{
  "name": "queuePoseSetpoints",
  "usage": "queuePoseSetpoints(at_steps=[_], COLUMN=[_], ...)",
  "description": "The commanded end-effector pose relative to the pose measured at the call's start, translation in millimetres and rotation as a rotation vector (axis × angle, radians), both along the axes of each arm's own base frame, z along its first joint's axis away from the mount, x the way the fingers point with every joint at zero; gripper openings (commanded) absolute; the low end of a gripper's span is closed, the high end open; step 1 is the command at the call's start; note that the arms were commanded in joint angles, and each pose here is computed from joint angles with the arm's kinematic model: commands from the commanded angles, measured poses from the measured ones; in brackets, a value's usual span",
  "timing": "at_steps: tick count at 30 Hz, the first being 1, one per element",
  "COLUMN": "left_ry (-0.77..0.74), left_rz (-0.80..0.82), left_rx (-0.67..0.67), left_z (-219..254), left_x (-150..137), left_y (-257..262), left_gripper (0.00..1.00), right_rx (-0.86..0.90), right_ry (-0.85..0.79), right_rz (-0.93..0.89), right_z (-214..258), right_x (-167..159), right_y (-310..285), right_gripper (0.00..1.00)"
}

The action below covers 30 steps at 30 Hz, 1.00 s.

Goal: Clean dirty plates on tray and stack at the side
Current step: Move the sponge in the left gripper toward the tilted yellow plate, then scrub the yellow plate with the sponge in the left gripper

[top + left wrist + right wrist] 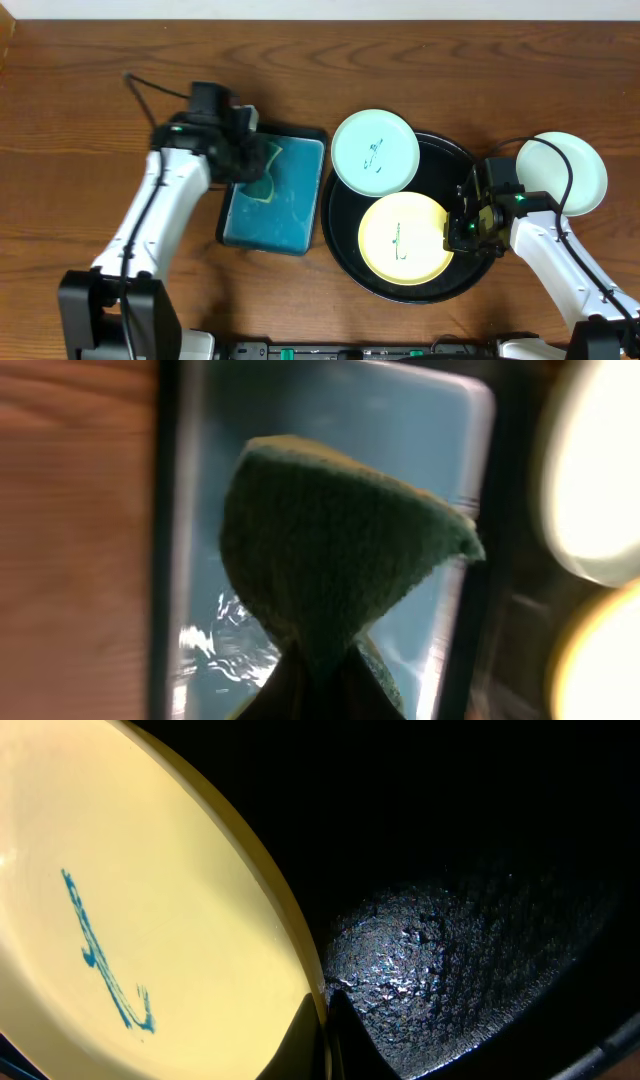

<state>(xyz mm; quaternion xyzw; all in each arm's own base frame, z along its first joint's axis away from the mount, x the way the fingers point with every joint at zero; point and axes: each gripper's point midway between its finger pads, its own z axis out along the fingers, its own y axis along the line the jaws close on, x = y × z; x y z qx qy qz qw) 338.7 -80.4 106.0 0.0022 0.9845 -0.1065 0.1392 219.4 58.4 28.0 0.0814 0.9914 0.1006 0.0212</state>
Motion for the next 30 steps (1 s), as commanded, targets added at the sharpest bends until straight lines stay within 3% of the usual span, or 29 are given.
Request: queuePoseSetpoints(at_steps=[1,13,21,30], left_ry=[-0.069,-0.092,-0.034,-0.071], left_rz=[0.181,0.077,-0.129,-0.323], left_rx=[0.267,0.237,-0.04,-0.152], left_z=[4.0,4.8,7.4,17.7], left_x=[7.3,3.0,-23.2,-59.4], left_y=[32.6,-8.5,-94.7,-182.3], left_gripper=[0.07,0.08,0.07,0.07], right_rx=[0.002,0.001,-0.001,0.001], right_ry=[0.012,0.02,0.048,0.038], right_rz=[-0.011,-0.011,-0.03,-0.044], right_z=[-2.1,-3.3,-24.9,-30.6], right_x=[-2.3,-4.8,-21.0,-21.3], right_y=[2.3,2.0,0.0,-0.2], right_gripper=[0.01,0.01,0.01,0.01])
